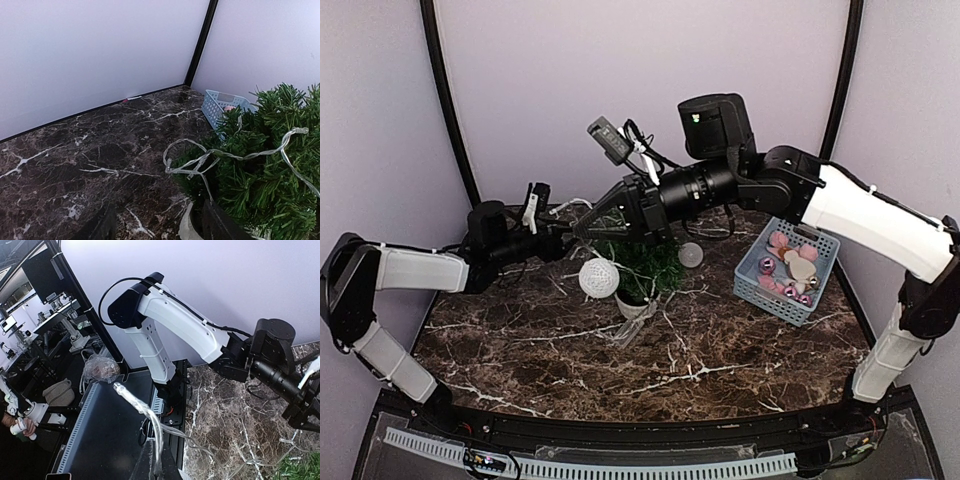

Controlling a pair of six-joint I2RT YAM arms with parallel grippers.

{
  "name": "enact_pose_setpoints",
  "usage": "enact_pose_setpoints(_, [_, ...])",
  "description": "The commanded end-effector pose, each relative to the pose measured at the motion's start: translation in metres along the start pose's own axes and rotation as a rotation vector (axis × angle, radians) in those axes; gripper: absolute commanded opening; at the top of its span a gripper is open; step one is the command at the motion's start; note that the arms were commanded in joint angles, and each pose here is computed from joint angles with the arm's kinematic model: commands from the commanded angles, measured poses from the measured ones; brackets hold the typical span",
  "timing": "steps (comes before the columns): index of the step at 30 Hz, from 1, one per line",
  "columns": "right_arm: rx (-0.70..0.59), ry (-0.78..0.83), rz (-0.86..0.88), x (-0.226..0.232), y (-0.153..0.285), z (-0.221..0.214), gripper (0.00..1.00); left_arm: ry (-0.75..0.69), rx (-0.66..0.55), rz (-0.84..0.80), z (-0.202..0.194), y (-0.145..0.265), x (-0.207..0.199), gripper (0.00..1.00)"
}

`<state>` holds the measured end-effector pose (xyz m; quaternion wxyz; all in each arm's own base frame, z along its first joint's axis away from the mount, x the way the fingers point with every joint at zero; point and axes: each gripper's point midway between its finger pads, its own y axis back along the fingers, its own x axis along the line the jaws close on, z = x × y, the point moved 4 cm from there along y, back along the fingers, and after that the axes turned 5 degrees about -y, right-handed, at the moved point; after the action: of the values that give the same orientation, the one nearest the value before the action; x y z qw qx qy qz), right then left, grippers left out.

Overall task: Decorate the small christmas tree
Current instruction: Wrap the side of the string light in the gap of the branches.

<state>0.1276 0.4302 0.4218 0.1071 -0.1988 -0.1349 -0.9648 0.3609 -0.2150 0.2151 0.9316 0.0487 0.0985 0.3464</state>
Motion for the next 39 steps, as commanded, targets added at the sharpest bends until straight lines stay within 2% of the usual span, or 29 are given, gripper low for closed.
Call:
enact_pose_setpoints(1, [0.013,0.006,-0.004,-0.002,-0.002,-0.006,0.0,0.033,-0.065,0.14,0.02,0.029,0.005,0.63])
enact_pose_setpoints(5, [0.053,-0.032,0.006,-0.01,-0.01,-0.021,0.0,0.106,-0.079,0.172,0.036,0.046,0.001,0.64])
enact_pose_setpoints(10, [0.095,-0.107,-0.004,-0.022,-0.017,-0.045,0.0,0.231,-0.062,0.004,0.058,0.046,-0.025,0.64])
enact_pose_setpoints(18, [0.088,-0.188,-0.039,-0.031,-0.014,-0.07,0.0,0.302,0.072,-0.201,0.04,0.032,-0.065,0.64])
enact_pose_setpoints(23, [0.062,-0.229,-0.046,-0.038,-0.006,-0.08,0.0,0.329,0.087,-0.25,0.033,0.033,-0.079,0.63])
enact_pose_setpoints(32, [0.017,-0.276,-0.065,-0.04,0.008,-0.09,0.0,0.363,0.044,-0.176,0.062,0.014,-0.066,0.57])
enact_pose_setpoints(39, [0.007,-0.306,-0.061,-0.033,0.021,-0.097,0.0,0.449,0.043,-0.145,0.078,-0.008,-0.055,0.6])
